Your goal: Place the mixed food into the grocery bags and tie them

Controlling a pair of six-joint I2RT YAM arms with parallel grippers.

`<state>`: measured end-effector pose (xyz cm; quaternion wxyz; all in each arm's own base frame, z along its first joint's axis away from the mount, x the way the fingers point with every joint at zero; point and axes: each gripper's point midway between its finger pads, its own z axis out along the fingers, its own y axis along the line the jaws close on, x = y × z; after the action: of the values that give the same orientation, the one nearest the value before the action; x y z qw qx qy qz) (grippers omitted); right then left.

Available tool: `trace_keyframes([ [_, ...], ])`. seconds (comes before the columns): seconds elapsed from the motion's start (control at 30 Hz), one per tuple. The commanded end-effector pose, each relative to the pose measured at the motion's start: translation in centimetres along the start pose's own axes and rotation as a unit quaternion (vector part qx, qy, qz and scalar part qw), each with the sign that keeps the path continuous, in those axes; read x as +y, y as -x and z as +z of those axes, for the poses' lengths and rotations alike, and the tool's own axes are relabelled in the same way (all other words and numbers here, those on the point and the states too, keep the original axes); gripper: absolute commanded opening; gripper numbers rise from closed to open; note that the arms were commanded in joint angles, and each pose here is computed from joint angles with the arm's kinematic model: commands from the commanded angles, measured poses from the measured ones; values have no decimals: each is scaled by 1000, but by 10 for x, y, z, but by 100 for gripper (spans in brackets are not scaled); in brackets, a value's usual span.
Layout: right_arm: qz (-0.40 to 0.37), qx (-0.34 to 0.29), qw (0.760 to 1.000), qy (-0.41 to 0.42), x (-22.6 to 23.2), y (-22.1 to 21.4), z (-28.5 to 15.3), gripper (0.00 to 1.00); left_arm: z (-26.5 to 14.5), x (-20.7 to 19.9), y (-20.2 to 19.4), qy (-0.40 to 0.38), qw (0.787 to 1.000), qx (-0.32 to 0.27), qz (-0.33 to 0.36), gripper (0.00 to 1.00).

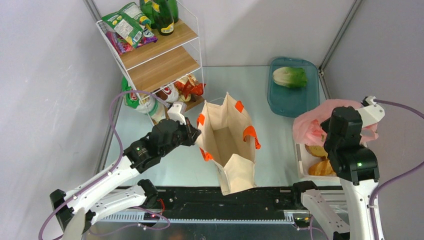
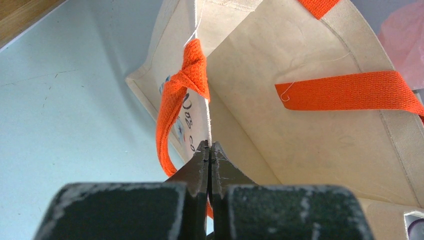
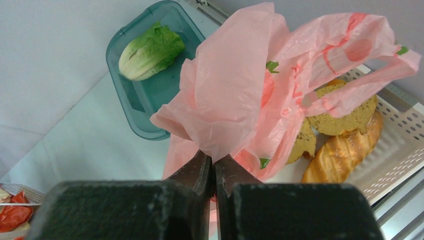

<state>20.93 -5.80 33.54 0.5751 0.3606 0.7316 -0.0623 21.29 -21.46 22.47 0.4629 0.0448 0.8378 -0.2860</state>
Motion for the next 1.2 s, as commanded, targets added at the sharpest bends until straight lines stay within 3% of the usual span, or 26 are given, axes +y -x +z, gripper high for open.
trace_keyframes([
  [0.0, 33, -30, 999, -1, -8, 15, -11, 7, -2, -4, 12, -11, 1000, -24, 6, 0],
  [0.03, 37, -38, 999, -3, -10, 18, -12, 7, -3, -5, 14, -12, 1000, -26, 6, 0],
  [0.1, 51, -56, 997, -8, -18, 26, -19, 32, -4, -5, 15, -13, 1000, -28, 6, 0],
  [0.13, 52, -58, 997, -9, -19, 27, -19, 69, -4, -5, 15, -14, 1000, -28, 6, 0],
  [0.2, 32, -48, 998, 28, -7, 26, -22, 96, -5, -5, 14, -16, 999, -28, 6, 0],
  [0.27, -25, -9, 990, 138, 30, 13, -30, 99, -6, -6, 14, -17, 999, -28, 7, 0],
  [0.3, -51, 18, 975, 215, 54, 3, -41, 99, -6, -6, 14, -17, 999, -29, 7, 0],
  [0.43, -69, 89, 917, 382, 106, -20, -78, 99, -6, -6, 15, -17, 999, -29, 8, 0],
  [0.6, -84, 172, 851, 488, 141, -48, -113, 97, -5, -10, 15, -25, 999, -23, 11, 0],
  [0.67, -109, 189, 852, 475, 148, -64, -108, 99, -5, -10, 15, -25, 999, -23, 12, 0],
  [0.7, -125, 200, 841, 487, 153, -75, -118, 99, -4, -10, 15, -24, 999, -23, 12, 0],
  [0.73, -140, 199, 850, 466, 155, -82, -109, 99, -4, -10, 15, -24, 999, -22, 12, 0],
  [0.77, -156, 209, 838, 479, 160, -92, -118, 99, -4, -10, 15, -25, 999, -22, 12, 0],
  [0.8, -169, 209, 849, 455, 164, -100, -107, 99, -4, -10, 15, -25, 999, -21, 12, 0],
  [0.9, -199, 225, 847, 439, 175, -124, -105, 99, -4, -12, 15, -28, 999, -20, 13, 0],
  [1.03, -235, 234, 861, 385, 185, -155, -87, 99, -5, -14, 18, -31, 999, -23, 14, 0],
  [1.13, -261, 230, 875, 337, 187, -173, -69, 91, -6, -16, 21, -35, 999, -25, 17, 0],
  [1.17, -265, 232, 874, 334, 188, -177, -68, 81, -6, -18, 23, -36, 999, -28, 20, 0],
])
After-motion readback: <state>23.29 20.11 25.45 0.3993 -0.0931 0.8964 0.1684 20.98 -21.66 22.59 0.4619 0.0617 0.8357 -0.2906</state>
